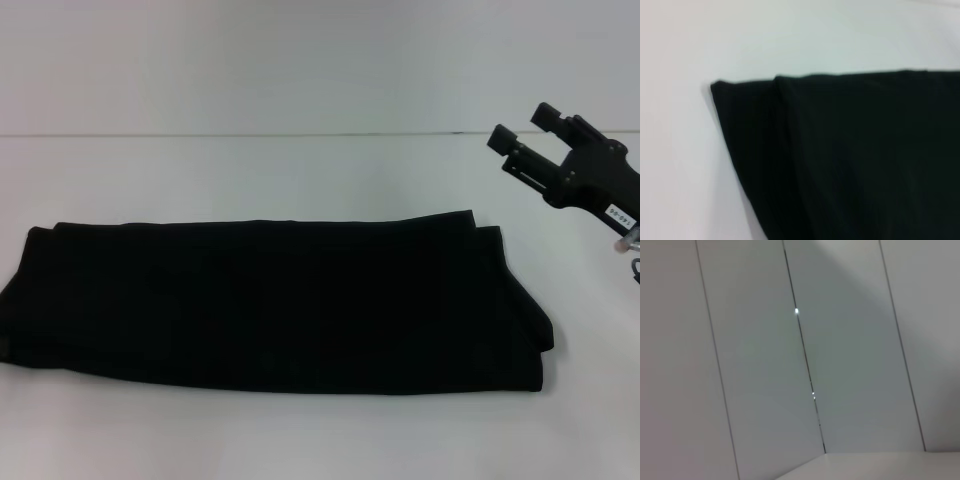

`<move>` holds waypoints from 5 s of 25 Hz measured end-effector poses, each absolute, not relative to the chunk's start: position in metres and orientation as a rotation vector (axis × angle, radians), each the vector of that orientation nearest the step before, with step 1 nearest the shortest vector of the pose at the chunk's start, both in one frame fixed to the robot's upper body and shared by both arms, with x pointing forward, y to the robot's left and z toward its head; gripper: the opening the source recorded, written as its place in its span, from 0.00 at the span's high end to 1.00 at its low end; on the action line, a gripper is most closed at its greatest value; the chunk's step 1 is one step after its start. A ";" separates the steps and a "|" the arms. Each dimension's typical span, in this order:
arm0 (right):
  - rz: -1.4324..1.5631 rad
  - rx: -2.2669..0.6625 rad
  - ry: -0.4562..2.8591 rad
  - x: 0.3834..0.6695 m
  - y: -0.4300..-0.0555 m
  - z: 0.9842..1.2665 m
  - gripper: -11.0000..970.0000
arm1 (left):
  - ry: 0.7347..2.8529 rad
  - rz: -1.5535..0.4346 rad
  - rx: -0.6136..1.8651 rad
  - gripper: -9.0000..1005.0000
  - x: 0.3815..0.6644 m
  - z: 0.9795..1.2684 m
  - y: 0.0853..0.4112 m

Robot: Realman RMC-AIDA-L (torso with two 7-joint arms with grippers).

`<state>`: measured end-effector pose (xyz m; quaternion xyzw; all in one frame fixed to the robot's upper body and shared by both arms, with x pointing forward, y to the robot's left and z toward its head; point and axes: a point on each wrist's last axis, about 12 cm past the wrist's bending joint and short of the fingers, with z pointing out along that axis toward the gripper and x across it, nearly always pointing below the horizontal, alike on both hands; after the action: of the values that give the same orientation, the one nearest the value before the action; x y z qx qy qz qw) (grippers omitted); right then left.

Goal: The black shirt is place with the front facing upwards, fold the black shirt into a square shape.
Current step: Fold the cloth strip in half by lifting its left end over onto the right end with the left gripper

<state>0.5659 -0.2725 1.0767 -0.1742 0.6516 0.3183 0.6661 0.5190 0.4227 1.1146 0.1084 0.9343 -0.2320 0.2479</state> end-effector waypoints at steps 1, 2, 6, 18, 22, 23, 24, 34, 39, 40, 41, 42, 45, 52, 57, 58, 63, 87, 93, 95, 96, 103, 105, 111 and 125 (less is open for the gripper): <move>0.718 -0.386 1.470 0.565 -0.274 1.076 0.15 | 2.535 -0.637 0.295 0.89 0.519 1.116 0.423; 0.716 -0.380 1.470 0.564 -0.275 1.076 0.15 | 2.526 -0.641 0.296 0.89 0.520 1.117 0.424; 0.708 -0.367 1.472 0.561 -0.279 1.074 0.15 | 2.498 -0.667 0.320 0.89 0.524 1.120 0.420; 0.700 -0.357 1.476 0.554 -0.285 1.070 0.15 | 2.433 -0.769 0.435 0.87 0.540 1.135 0.397; 0.704 -0.359 1.473 0.553 -0.284 1.070 0.15 | 2.450 -0.752 0.409 0.86 0.533 1.132 0.405; 0.706 -0.361 1.472 0.553 -0.283 1.070 0.15 | 2.454 -0.746 0.401 0.86 0.531 1.131 0.407; 0.708 -0.364 1.471 0.554 -0.282 1.071 0.15 | 2.457 -0.743 0.394 0.86 0.529 1.130 0.408; 0.729 -0.376 1.472 0.555 -0.277 1.071 0.15 | 2.570 -0.669 0.365 0.84 0.514 1.113 0.423; 0.735 -0.390 1.471 0.554 -0.275 1.071 0.15 | 2.640 -0.659 0.392 0.84 0.516 1.102 0.416; 0.737 -0.393 1.472 0.554 -0.275 1.070 0.15 | 2.649 -0.654 0.399 0.84 0.517 1.101 0.415; 0.739 -0.398 1.474 0.554 -0.274 1.070 0.15 | 2.655 -0.651 0.407 0.83 0.518 1.101 0.413; 0.742 -0.406 1.479 0.554 -0.272 1.069 0.15 | 2.656 -0.651 0.410 0.83 0.519 1.101 0.412; 0.744 -0.444 1.510 0.556 -0.267 1.066 0.15 | 2.656 -0.658 0.413 0.83 0.522 1.104 0.410; 0.737 -0.469 1.538 0.558 -0.263 1.063 0.15 | 2.663 -0.664 0.388 0.82 0.527 1.110 0.409; 0.736 -0.472 1.534 0.558 -0.263 1.064 0.15 | 2.671 -0.663 0.346 0.81 0.527 1.112 0.413; 0.734 -0.475 1.533 0.558 -0.263 1.064 0.15 | 2.673 -0.662 0.337 0.81 0.528 1.113 0.413; 0.724 -0.489 1.525 0.558 -0.261 1.064 0.15 | 2.682 -0.654 0.279 0.80 0.529 1.117 0.418; 0.689 -0.555 1.488 0.562 -0.250 1.065 0.15 | 2.699 -0.729 0.039 0.54 0.504 1.136 0.444; 0.682 -0.565 1.475 0.562 -0.250 1.066 0.15 | 2.605 -1.023 -0.195 0.53 0.486 1.127 0.444; 0.682 -0.565 1.472 0.561 -0.251 1.066 0.15 | 2.623 -1.090 -0.274 0.53 0.481 1.115 0.439; 0.683 -0.566 1.470 0.561 -0.251 1.066 0.15 | 2.638 -1.122 -0.320 0.53 0.478 1.109 0.437; 0.675 -0.577 1.466 0.560 -0.250 1.065 0.15 | 2.668 -1.146 -0.396 0.53 0.476 1.102 0.434; 0.675 -0.577 1.468 0.559 -0.250 1.064 0.15 | 2.670 -1.125 -0.401 0.53 0.481 1.100 0.434; 0.676 -0.571 1.473 0.557 -0.251 1.063 0.15 | 2.687 -1.077 -0.405 0.51 0.490 1.099 0.433; 0.681 -0.562 1.477 0.557 -0.251 1.062 0.15 | 2.713 -0.943 -0.461 0.29 0.499 1.103 0.445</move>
<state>0.5570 -0.2507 1.0621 -0.2475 0.6506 0.3002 0.6522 0.4992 0.4452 1.1032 -0.1576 0.9263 -0.3219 0.1162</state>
